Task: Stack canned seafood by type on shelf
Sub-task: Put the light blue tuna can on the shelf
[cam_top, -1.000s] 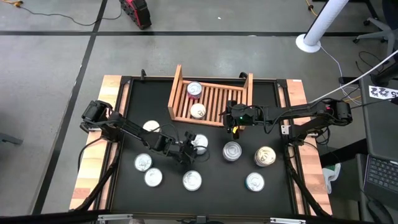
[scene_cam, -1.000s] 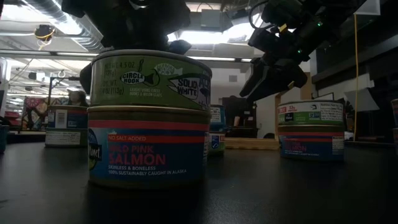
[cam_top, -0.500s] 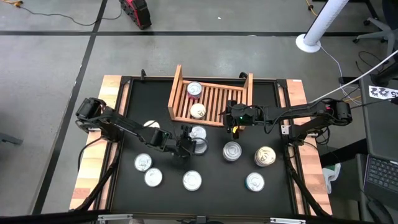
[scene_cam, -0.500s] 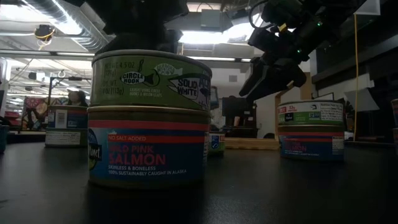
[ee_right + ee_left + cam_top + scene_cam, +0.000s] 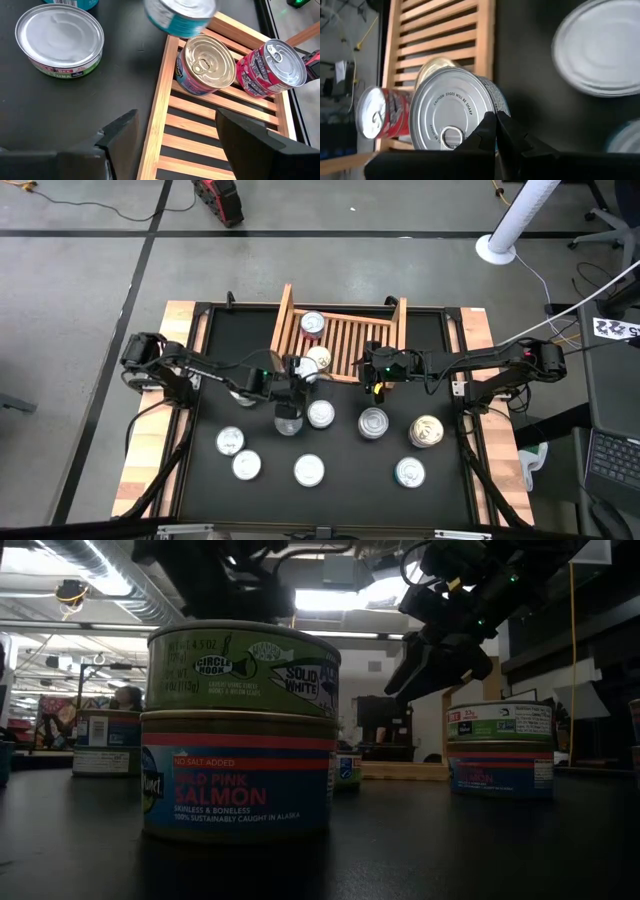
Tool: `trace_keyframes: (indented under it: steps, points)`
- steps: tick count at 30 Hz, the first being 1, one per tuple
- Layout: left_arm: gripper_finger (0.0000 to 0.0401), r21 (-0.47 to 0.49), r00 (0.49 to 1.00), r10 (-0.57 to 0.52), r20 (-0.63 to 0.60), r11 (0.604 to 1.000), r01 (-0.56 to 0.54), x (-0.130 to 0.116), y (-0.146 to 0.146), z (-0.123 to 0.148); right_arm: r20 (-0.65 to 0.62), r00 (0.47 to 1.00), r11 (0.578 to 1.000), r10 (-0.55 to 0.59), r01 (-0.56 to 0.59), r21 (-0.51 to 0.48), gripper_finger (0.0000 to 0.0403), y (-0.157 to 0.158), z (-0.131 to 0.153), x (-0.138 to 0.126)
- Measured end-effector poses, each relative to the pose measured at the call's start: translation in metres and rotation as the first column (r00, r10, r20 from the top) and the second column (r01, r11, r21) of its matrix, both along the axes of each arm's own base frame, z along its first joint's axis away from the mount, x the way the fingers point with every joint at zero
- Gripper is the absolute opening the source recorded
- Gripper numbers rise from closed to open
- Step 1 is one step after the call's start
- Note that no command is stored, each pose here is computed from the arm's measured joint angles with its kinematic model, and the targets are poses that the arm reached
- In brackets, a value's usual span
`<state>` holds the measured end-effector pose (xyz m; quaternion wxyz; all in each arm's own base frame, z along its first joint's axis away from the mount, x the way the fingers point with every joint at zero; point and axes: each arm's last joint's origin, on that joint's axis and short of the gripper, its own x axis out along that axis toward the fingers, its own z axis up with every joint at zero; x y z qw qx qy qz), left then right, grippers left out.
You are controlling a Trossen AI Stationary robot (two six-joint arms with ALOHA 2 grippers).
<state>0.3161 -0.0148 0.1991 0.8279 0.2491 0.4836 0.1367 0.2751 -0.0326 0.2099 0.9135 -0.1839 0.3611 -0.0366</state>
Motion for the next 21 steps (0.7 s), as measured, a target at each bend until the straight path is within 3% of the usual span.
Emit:
trace_keyframes:
  steps: [10,21]
  points:
    - [0.0,0.061,0.99,0.134,-0.035,0.989,-0.132,-0.005,0.027,-0.001,0.0,1.0,1.0,0.0,0.0,0.0,0.0262,0.0,0.0,0.0]
    - [0.0,0.096,0.982,0.157,-0.109,0.985,-0.147,-0.01,0.045,-0.003,0.0,1.0,1.0,0.0,0.0,0.0,0.0262,0.0,0.0,0.0]
